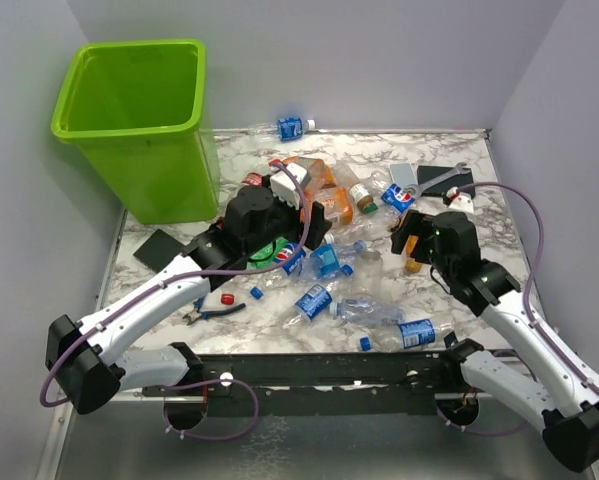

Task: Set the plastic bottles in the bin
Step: Place the plastic bottle in the trash bin, then pick up the plastic bottle at the center of the board.

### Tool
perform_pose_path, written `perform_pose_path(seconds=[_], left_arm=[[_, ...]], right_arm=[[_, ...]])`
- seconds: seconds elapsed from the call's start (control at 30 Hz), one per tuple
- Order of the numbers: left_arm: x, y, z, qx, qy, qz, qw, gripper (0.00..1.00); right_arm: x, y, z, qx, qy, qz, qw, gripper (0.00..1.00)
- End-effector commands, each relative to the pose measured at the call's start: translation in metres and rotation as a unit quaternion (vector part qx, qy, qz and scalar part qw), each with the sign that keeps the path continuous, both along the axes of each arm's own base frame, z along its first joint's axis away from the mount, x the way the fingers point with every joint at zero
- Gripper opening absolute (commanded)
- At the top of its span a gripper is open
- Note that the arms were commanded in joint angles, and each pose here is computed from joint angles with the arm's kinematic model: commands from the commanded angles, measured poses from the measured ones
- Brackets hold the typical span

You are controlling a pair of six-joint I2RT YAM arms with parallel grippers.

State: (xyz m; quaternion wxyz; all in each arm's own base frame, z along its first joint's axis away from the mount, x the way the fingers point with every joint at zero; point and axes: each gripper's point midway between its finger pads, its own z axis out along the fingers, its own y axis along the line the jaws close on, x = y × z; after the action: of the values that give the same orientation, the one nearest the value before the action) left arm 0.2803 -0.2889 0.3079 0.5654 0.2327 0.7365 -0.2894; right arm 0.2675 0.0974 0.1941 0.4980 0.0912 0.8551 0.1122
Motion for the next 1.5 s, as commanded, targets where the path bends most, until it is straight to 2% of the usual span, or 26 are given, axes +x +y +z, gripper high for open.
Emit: perform_pose_path(seconds=[0.0,0.2,0.4,0.63,0.9,1.33,1.47], left_arm=[[0.009,0.022,-0.031,0.008,0.03,0.077,0.997,0.99],[0.019,0.056,-0.057,-0.022,0.052,0.186,0.981,0.99],[-0.001,0.044,-0.067,-0.056,0.05,0.124,0.989,0.99],[-0.019,0.022,-0.064,-0.056,0.057,0.042,0.996,0.99],[-0.02,0.025,-0.064,-0.056,0.053,0.047,0.996,0.99],[-0.019,0.023,-0.068,-0.049,0.055,0.046,0.996,0.99],[-0.019,0.024,-0.068,-0.05,0.054,0.048,0.996,0.99]], right_arm=[[0.019,-0.03,-0.003,0.009,0.016,-0.086,0.996,0.99],[0.033,-0.055,-0.029,0.038,0.025,-0.169,0.985,0.95],[0.034,-0.06,-0.076,0.019,0.078,-0.197,0.977,0.93],[0.032,-0.067,-0.125,0.03,0.115,-0.219,0.969,0.89],[0.033,-0.067,-0.144,0.011,0.138,-0.212,0.967,0.72],[0.023,-0.048,-0.165,0.04,0.187,-0.178,0.965,0.67],[0.019,-0.048,-0.171,0.037,0.198,-0.177,0.963,0.58]])
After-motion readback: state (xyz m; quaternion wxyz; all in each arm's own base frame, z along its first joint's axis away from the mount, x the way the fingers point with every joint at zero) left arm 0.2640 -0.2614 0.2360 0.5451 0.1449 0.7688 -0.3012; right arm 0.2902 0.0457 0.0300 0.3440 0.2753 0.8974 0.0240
